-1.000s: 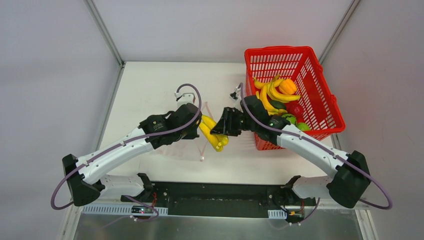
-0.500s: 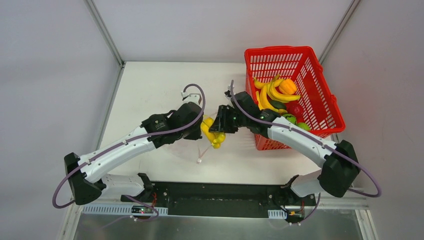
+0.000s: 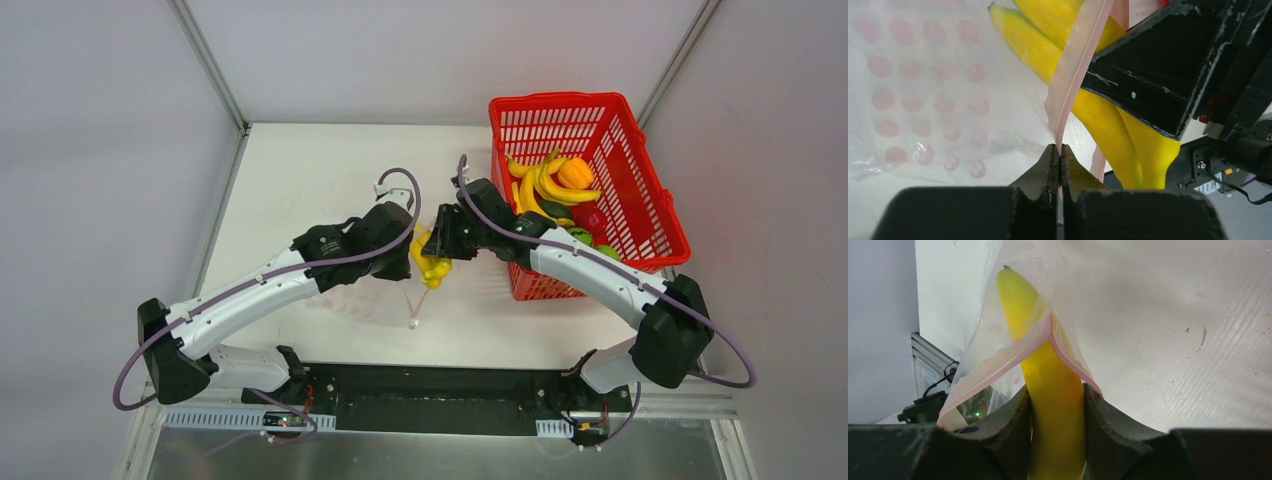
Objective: Place the food in the zip-top bag and seal the zipper
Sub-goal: Place the fake fruit in the zipper food storage bag.
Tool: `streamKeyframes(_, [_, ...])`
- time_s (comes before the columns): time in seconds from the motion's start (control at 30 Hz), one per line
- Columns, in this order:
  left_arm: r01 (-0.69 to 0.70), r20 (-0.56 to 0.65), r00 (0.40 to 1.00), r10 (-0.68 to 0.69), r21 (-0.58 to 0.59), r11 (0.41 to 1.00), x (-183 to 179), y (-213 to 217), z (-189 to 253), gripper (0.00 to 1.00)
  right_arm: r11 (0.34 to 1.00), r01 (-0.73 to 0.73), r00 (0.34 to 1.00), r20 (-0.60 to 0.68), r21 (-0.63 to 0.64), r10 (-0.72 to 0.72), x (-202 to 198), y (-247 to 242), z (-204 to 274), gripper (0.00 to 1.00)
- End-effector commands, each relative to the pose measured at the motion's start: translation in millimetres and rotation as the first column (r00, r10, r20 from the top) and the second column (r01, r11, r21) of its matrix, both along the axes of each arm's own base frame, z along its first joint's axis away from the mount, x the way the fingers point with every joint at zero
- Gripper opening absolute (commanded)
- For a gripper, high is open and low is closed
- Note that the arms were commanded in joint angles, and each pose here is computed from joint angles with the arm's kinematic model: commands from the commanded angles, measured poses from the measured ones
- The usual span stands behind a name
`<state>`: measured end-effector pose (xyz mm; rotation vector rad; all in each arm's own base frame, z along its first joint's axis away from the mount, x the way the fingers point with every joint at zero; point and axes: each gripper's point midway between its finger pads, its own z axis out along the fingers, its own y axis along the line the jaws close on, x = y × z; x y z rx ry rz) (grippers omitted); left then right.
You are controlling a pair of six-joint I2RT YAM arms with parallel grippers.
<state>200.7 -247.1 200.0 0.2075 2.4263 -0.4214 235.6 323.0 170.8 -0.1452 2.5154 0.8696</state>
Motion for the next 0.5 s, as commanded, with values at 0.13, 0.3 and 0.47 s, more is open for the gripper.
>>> streamKeyframes(0.13, [0.066,0.055,0.997,-0.059,-0.136,0.989,-7.5,-13.4,41.8,0.0,0.989,0.042,0.99,0.125,0.144,-0.06,11.9,13.6,47.4,0.42])
streamKeyframes(0.3, [0.035,0.05,0.998,-0.028,-0.139,0.99,-7.6,-7.9,45.2,0.0,0.992,0.029,0.99,0.135,0.122,-0.046,7.7,7.9,47.5,0.49])
streamKeyframes(0.47, [0.007,0.046,0.999,-0.001,-0.131,0.991,-6.3,-4.1,43.8,0.0,0.986,-0.013,0.991,0.131,0.168,-0.009,-4.4,8.6,54.6,0.5])
